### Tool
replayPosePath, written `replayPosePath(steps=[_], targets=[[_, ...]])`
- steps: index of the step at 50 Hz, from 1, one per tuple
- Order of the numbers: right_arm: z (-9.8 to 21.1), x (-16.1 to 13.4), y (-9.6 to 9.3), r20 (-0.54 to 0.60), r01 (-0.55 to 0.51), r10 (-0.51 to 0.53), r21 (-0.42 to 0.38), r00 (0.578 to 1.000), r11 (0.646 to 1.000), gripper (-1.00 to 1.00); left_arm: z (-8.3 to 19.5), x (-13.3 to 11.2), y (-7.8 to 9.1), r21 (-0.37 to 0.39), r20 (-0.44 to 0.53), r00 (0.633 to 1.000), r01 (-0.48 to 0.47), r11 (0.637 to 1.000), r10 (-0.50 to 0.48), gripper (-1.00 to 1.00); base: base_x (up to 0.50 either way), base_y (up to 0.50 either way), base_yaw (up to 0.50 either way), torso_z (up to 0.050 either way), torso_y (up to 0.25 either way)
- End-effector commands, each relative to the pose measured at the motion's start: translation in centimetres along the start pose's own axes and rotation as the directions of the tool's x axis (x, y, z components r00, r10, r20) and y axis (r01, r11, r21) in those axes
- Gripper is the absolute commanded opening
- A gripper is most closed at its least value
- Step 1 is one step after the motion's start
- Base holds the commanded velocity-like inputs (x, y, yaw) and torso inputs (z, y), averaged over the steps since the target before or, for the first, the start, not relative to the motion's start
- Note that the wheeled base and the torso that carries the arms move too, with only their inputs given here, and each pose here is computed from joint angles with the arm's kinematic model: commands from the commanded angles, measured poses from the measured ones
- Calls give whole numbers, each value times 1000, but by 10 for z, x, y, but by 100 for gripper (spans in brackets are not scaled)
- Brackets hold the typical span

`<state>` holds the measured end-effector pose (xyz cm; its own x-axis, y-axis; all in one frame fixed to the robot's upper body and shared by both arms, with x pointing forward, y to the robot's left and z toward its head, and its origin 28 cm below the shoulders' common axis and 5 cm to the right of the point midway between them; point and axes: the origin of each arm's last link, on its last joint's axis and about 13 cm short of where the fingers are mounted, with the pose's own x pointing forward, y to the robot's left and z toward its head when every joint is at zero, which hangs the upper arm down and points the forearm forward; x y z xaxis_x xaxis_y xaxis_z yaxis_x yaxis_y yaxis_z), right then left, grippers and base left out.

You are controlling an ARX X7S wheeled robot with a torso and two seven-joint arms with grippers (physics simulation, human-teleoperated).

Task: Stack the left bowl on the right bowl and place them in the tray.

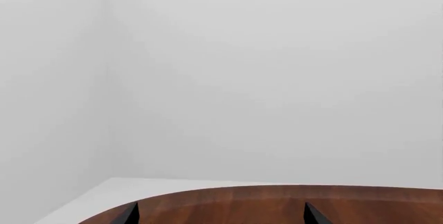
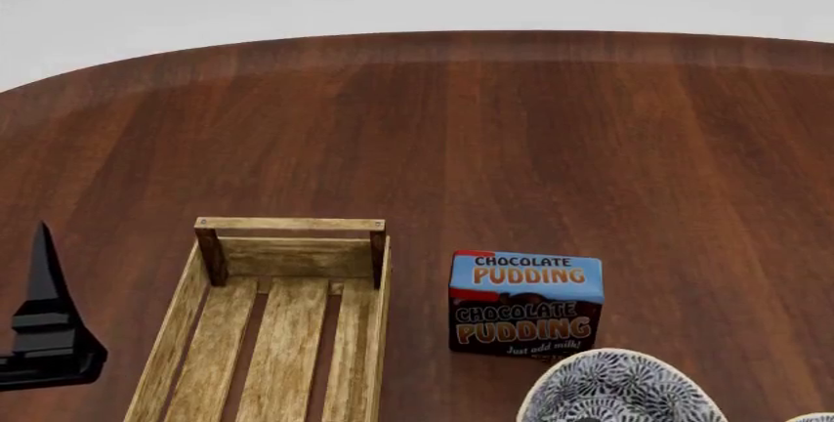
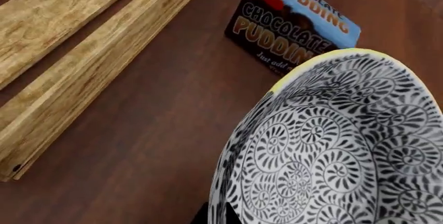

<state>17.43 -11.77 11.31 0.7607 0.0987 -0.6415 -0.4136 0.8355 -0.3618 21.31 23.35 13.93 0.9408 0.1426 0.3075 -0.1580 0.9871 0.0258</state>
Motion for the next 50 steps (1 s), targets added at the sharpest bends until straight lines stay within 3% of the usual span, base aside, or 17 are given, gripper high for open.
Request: replayPosePath(steps=[1, 18, 35, 39, 50], targets=[[12, -19, -16, 35, 86, -86, -22, 996, 996, -100, 1, 1, -1, -3, 2, 1000, 6, 1000, -6, 100, 0, 0, 0, 0, 0], [5, -31, -33, -16, 165, -165, 30, 986, 986, -100, 2, 2, -2, -5, 6, 1000, 9, 1000, -9, 100, 0, 0, 0, 0, 0], [-29, -35, -47, -147, 277, -253, 173, 956, 945, -100, 1, 1, -2, -1, 3, 1000, 12, 1000, -12, 100, 0, 0, 0, 0, 0], [-34, -38, -51, -187, 322, -294, 140, 937, 936, -100, 2, 1, -3, 0, 3, 1000, 13, 1000, -13, 100, 0, 0, 0, 0, 0], [-37, -41, -60, -215, 352, -318, 143, 923, 925, -100, 1, 0, -3, 5, 3, 1000, 14, 1000, -14, 100, 0, 0, 0, 0, 0]])
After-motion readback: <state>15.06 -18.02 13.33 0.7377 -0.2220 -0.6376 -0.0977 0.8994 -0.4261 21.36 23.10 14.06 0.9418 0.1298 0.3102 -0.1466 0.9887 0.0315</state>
